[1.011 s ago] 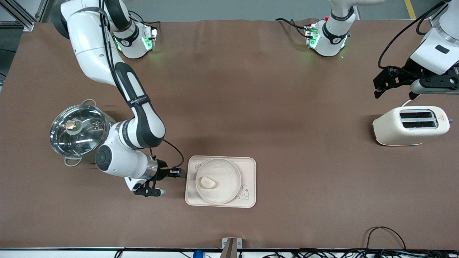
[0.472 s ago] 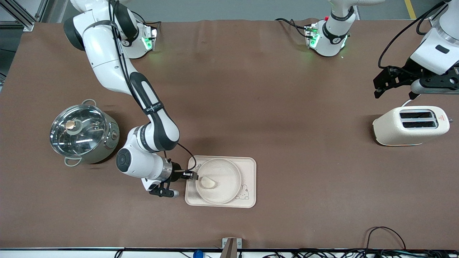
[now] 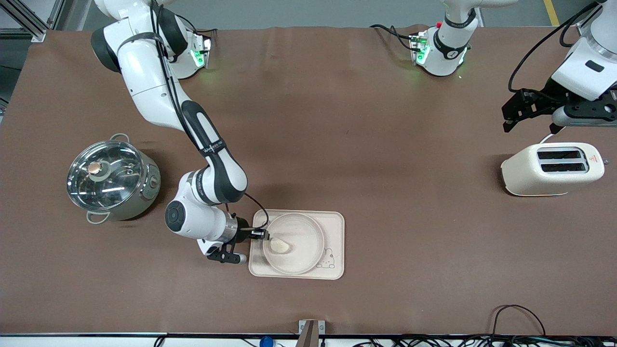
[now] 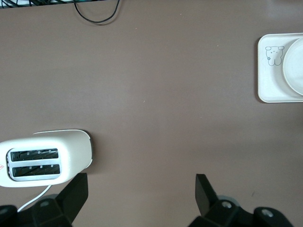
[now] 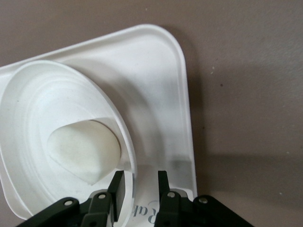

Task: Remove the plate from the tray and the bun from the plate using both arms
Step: 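Close the right gripper on the white plate's rim, then lift the plate off the tray and set it beside the tray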

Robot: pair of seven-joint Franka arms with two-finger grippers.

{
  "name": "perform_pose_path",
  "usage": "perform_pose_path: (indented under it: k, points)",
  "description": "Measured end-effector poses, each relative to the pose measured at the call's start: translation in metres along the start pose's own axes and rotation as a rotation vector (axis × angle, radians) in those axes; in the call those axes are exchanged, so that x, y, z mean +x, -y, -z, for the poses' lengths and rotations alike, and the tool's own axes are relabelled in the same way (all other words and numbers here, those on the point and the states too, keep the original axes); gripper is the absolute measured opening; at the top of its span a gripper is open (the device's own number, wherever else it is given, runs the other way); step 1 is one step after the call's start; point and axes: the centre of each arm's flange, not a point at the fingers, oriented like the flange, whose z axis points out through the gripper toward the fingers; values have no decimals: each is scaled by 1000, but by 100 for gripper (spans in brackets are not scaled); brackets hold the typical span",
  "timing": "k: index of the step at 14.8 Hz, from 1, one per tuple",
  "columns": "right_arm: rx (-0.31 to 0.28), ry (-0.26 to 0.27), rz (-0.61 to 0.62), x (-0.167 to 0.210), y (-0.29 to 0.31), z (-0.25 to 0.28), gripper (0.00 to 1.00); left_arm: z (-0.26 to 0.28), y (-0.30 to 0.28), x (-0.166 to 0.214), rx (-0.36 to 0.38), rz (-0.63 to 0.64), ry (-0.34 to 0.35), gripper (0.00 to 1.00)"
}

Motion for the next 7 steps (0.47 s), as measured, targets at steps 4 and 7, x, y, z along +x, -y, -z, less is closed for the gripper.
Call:
perform_pose_path:
  k: [4, 7]
  points:
    - [-1, 2, 1, -2, 2, -4, 18, 0, 0, 0, 0, 0, 0, 100]
    - [0, -1, 1, -1, 2, -3, 7, 0, 0, 0, 0, 0, 0, 100]
